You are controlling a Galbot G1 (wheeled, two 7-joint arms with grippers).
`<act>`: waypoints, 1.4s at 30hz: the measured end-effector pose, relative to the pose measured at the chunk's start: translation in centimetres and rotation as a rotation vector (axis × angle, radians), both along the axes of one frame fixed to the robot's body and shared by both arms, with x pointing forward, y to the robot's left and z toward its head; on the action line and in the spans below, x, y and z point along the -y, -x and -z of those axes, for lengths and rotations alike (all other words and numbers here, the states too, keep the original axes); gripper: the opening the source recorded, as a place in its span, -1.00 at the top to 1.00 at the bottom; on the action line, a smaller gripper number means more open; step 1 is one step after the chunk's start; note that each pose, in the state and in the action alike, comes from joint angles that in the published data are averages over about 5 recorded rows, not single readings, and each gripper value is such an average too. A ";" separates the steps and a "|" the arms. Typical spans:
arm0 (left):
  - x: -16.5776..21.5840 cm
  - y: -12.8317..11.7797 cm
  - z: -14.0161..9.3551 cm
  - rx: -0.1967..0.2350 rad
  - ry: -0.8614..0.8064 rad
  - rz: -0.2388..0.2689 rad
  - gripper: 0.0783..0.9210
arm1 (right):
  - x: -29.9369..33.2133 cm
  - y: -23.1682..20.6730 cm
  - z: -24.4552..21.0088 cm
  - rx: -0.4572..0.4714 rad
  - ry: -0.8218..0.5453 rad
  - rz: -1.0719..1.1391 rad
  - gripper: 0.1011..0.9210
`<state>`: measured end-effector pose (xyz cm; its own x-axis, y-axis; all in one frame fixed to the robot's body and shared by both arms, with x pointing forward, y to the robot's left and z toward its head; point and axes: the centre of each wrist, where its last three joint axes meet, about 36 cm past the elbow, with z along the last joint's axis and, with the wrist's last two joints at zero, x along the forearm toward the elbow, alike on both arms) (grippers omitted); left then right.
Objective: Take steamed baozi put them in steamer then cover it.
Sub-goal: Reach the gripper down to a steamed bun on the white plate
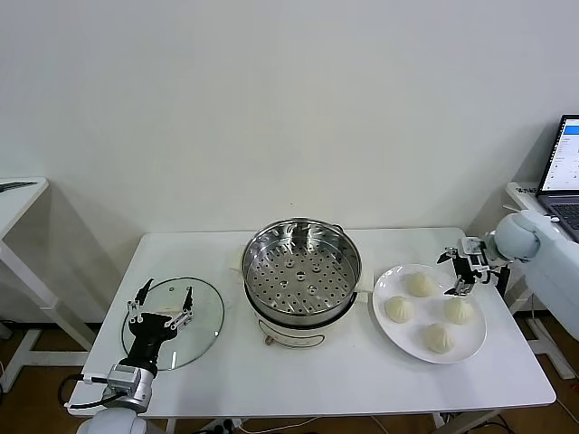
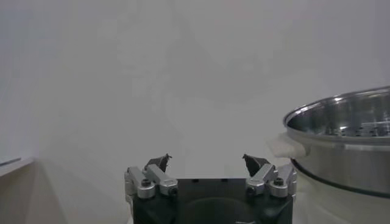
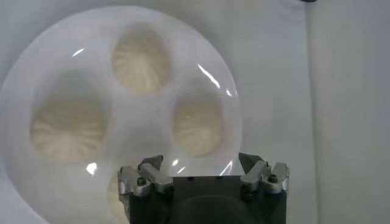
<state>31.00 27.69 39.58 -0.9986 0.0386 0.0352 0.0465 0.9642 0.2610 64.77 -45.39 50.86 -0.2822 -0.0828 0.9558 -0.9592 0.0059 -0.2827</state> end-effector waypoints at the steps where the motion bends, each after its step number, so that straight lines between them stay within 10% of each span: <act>1: 0.0 0.0 0.0 0.000 0.001 0.000 -0.77 | -0.3 -0.3 0.2 -0.007 0.005 -0.001 -0.76; 27: -0.4 0.3 -0.2 0.012 -0.008 -0.024 -0.77 | -4.6 -4.4 4.4 -0.084 0.072 -0.022 -0.76; 42: -0.4 0.3 -0.4 0.018 -0.009 -0.026 -0.77 | -4.6 -4.2 4.6 -0.084 0.073 -0.027 -0.39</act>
